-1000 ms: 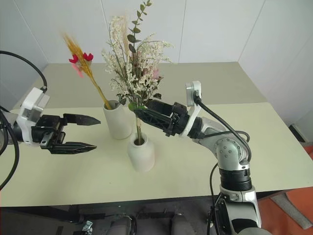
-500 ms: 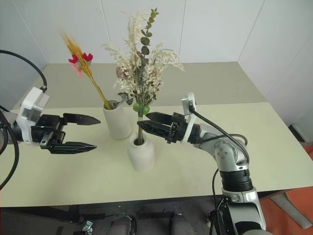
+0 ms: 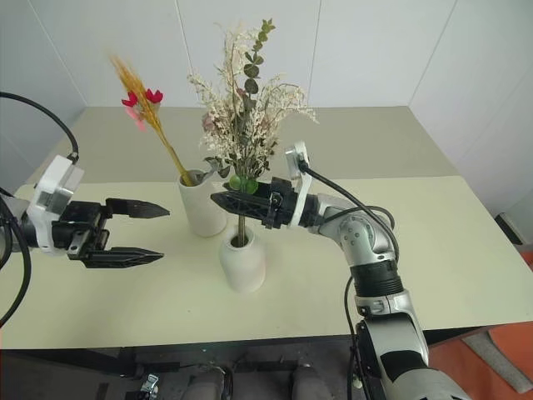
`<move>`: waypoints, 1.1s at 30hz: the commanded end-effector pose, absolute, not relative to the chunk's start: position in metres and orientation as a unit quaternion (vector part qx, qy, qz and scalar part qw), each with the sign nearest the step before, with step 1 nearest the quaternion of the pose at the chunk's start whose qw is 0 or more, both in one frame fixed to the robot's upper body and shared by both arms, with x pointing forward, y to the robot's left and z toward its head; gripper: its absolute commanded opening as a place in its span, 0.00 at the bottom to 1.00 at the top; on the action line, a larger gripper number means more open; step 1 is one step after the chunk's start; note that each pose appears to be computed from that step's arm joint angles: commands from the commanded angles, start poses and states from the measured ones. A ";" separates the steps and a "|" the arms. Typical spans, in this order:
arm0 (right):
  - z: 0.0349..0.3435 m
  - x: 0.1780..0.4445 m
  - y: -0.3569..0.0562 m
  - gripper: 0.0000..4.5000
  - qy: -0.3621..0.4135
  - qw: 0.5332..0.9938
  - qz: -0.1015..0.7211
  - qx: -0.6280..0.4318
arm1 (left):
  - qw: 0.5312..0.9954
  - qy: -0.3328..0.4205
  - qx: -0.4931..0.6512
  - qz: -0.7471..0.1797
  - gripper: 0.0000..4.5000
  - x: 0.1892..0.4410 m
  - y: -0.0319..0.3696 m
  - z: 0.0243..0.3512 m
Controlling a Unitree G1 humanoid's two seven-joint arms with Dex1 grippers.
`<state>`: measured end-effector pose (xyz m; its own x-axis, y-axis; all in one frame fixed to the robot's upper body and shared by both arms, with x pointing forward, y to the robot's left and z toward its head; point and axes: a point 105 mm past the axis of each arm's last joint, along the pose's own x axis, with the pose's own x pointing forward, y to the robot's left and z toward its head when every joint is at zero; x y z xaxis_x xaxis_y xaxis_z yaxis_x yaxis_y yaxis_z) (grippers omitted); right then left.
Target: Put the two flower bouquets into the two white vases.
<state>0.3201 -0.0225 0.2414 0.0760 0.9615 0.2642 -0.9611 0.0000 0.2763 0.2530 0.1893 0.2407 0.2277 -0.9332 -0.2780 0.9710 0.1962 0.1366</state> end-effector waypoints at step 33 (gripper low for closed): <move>0.244 0.266 -0.052 0.99 -0.066 0.727 0.683 0.026 | 0.759 0.052 0.156 -0.630 1.00 0.263 0.185 0.244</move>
<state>0.2747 -0.0533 0.2346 0.0883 0.9886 0.1223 -0.9960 0.0860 0.0241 0.2631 0.1865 0.2366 0.2061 -0.9372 -0.2814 0.9755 0.1740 0.1348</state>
